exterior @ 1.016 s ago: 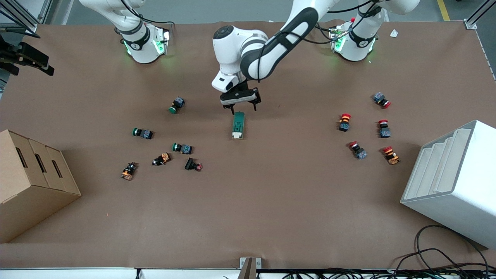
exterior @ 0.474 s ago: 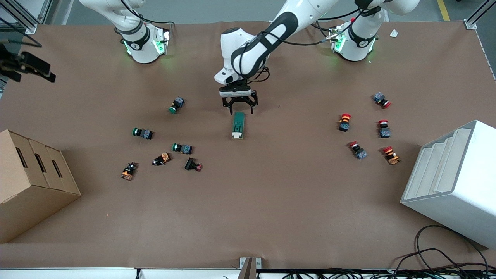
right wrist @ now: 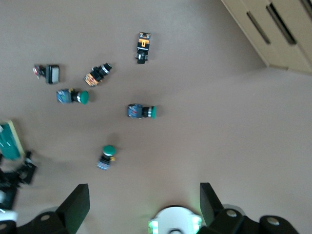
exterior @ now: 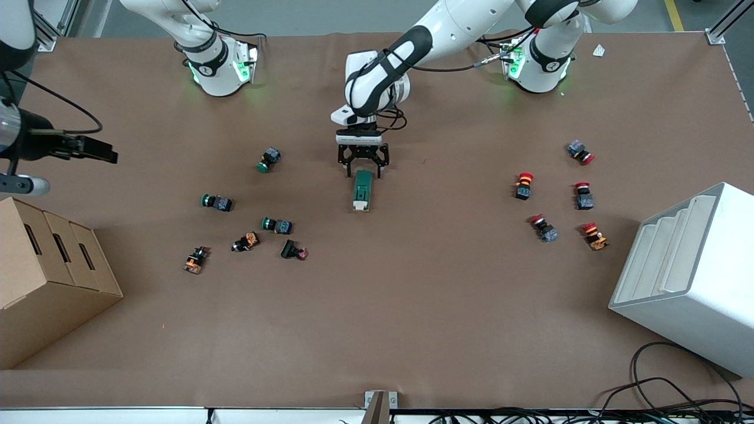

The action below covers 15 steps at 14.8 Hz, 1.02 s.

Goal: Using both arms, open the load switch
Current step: 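Hold the switch with the left gripper while the right gripper reaches the lever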

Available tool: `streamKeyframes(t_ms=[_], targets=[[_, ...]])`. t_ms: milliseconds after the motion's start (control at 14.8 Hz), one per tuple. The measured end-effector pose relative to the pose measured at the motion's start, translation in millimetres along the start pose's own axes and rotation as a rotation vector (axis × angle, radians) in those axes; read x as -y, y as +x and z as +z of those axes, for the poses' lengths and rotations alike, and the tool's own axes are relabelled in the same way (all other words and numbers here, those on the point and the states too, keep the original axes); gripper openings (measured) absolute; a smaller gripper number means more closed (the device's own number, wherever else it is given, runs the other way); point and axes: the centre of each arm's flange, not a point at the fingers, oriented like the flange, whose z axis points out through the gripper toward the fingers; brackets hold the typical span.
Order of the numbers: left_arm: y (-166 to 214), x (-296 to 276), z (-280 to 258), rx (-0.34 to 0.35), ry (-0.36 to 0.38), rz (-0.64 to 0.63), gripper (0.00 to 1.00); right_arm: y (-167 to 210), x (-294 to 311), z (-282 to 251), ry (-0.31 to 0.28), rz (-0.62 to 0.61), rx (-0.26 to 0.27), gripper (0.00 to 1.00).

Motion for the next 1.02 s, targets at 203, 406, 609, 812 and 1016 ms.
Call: streamKeyframes(t_ms=[203,406,609,812,1016], targets=[[-3,1,0,-0.017,-0.010,0.007,0.98,1,66,21,0.015,0.179,0.017,1.00],[-5,2,0,-0.024,-0.013,-0.004,0.99,8,137,64,0.000,0.335,0.036,1.00],[-8,4,0,-0.035,-0.020,-0.020,0.99,17,196,111,-0.015,0.452,0.029,1.00],[-8,4,0,-0.037,-0.020,-0.021,0.99,23,241,154,-0.024,0.582,0.010,1.00],[-8,4,0,-0.037,-0.020,-0.023,0.99,32,270,193,-0.021,0.671,-0.008,1.00]])
